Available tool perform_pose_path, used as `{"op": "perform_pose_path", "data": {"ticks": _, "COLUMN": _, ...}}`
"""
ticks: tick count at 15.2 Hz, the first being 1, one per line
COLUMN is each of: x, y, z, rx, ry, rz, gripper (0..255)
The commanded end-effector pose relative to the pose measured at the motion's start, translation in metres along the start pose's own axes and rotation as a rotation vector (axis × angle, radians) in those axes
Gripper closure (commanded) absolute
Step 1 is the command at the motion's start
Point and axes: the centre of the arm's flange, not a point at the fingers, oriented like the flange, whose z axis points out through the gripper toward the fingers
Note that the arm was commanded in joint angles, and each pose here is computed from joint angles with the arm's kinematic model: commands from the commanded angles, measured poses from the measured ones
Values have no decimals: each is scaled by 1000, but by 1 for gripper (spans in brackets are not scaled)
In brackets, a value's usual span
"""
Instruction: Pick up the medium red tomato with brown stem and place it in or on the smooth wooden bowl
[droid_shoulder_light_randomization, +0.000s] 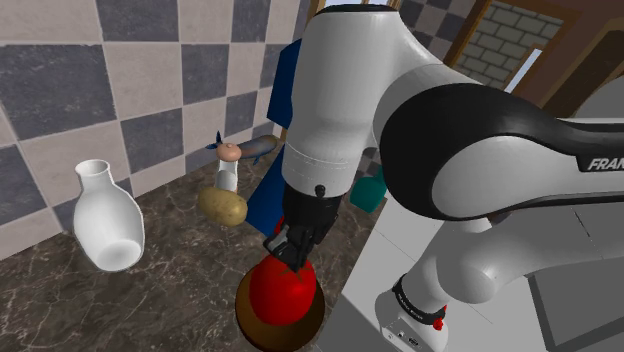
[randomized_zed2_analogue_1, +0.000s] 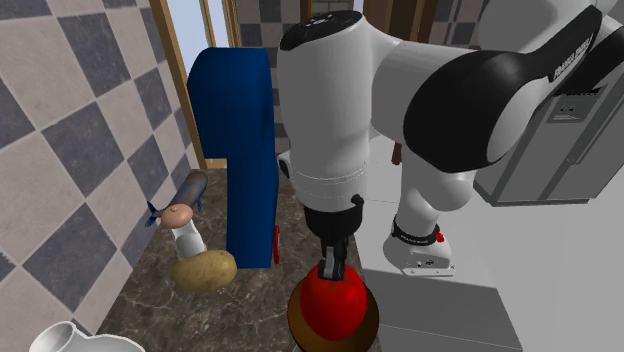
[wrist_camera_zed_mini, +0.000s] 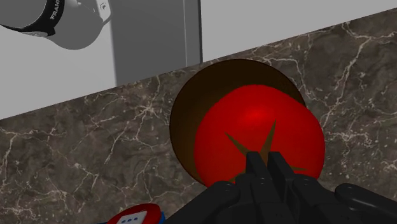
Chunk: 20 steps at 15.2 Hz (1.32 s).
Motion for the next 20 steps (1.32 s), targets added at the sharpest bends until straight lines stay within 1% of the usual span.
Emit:
{"op": "perform_pose_path", "data": {"ticks": 1, "x": 0, "y": 0, "z": 1, "rx": 0, "ry": 0, "rz": 0, "gripper": 255}}
{"op": "perform_pose_path", "data": {"ticks": 6, "x": 0, "y": 0, "z": 1, "rx": 0, "ry": 0, "rz": 0, "gripper": 255}}
{"op": "perform_pose_path", "data": {"ticks": 7, "x": 0, "y": 0, "z": 1, "rx": 0, "ry": 0, "rz": 0, "gripper": 0}}
{"op": "perform_pose_path", "data": {"ticks": 12, "x": 0, "y": 0, "z": 1, "rx": 0, "ry": 0, "rz": 0, "gripper": 0}}
{"op": "perform_pose_path", "data": {"ticks": 16, "x": 0, "y": 0, "z": -49, "rx": 0, "ry": 0, "rz": 0, "gripper": 0}}
{"op": "perform_pose_path", "data": {"ticks": 20, "x": 0, "y": 0, "z": -49, "rx": 0, "ry": 0, "rz": 0, "gripper": 0}}
